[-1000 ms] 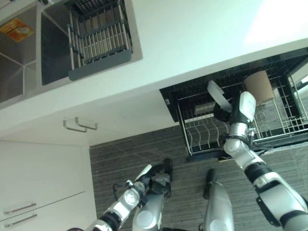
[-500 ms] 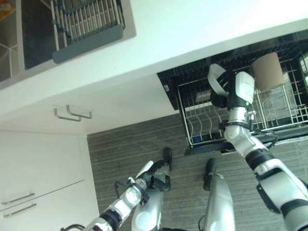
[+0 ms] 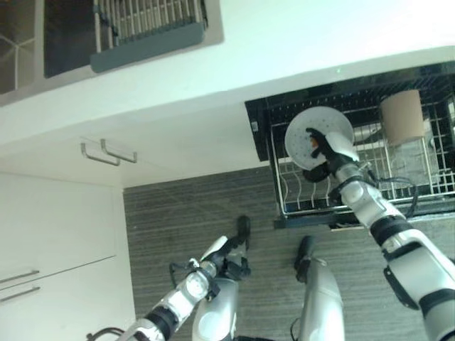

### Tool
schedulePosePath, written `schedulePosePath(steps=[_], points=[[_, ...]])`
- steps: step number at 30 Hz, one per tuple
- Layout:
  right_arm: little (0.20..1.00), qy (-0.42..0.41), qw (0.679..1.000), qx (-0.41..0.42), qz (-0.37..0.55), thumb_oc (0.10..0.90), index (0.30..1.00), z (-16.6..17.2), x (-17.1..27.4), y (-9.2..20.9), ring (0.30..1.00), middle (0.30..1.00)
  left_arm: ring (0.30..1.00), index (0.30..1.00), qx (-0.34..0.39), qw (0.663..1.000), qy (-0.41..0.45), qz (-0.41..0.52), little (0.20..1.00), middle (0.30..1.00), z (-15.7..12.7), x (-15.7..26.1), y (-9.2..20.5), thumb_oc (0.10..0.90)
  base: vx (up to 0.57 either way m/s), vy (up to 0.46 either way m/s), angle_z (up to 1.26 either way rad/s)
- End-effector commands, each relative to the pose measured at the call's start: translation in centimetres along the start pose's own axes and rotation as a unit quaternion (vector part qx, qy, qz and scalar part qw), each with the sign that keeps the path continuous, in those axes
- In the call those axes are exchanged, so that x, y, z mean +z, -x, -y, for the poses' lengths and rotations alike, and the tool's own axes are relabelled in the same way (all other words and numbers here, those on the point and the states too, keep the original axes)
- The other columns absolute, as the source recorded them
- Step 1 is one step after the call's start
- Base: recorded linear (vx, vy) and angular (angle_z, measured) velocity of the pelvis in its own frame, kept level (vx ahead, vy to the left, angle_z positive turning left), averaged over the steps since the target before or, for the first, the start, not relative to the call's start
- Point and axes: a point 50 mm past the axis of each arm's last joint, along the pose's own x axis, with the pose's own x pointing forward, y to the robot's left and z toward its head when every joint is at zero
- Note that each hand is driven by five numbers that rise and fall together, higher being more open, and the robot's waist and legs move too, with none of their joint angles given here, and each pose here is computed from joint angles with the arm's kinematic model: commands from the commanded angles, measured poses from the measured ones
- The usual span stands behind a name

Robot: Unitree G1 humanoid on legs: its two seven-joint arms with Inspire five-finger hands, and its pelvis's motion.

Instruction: Place the dishes in the dishwasher.

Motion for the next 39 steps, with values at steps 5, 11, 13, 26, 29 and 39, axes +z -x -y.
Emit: schedulePosePath(steps=[5, 11, 13, 26, 29, 39], points=[[0.9, -0.06, 0.984, 0.04, -0.162, 0.8, 0.9, -5.2, -6.8, 4.0, 0.9, 0.9, 0.9, 0.9, -0.009, 0.994, -0.018, -0.103, 0.9, 0.9, 0.4, -5.8, 2.6, 0.8, 0.02, 0.006, 0.0], [0.9, -0.245, 0.956, -0.123, -0.101, 0.8, 0.9, -4.1, -4.0, 4.1, 0.9, 0.9, 0.9, 0.9, -0.016, 0.988, 0.031, -0.15, 0.9, 0.9, 2.0, -7.4, 3.3, 0.8, 0.07, 0.041, -0.12], [0.9, -0.275, 0.946, -0.157, -0.064, 0.8, 0.9, -3.5, -2.9, 4.4, 0.9, 0.9, 0.9, 0.9, -0.019, 0.985, 0.039, -0.165, 0.9, 0.9, 2.4, -8.0, 3.7, 0.8, 0.07, 0.017, -0.18], [0.9, -0.392, 0.88, -0.194, 0.185, 0.8, 0.9, 1.0, 1.8, 10.0, 0.9, 0.9, 0.9, 0.9, -0.026, 0.965, 0.082, -0.246, 0.9, 0.9, 4.1, -12.1, 6.9, 0.8, 0.02, -0.04, -0.12], [0.9, -0.403, 0.86, -0.225, 0.217, 0.8, 0.9, 2.3, 2.0, 11.4, 0.9, 0.9, 0.9, 0.9, -0.027, 0.963, 0.081, -0.254, 0.9, 0.9, 4.5, -12.6, 7.4, 0.8, 0.01, -0.065, -0.04], [0.9, -0.286, 0.842, -0.452, 0.06, 0.8, 0.9, 6.5, -6.5, 17.0, 0.9, 0.9, 0.9, 0.9, -0.035, 0.953, 0.113, -0.279, 0.9, 0.9, 4.3, -13.7, 8.1, 0.8, -0.01, -0.059, -0.23]])
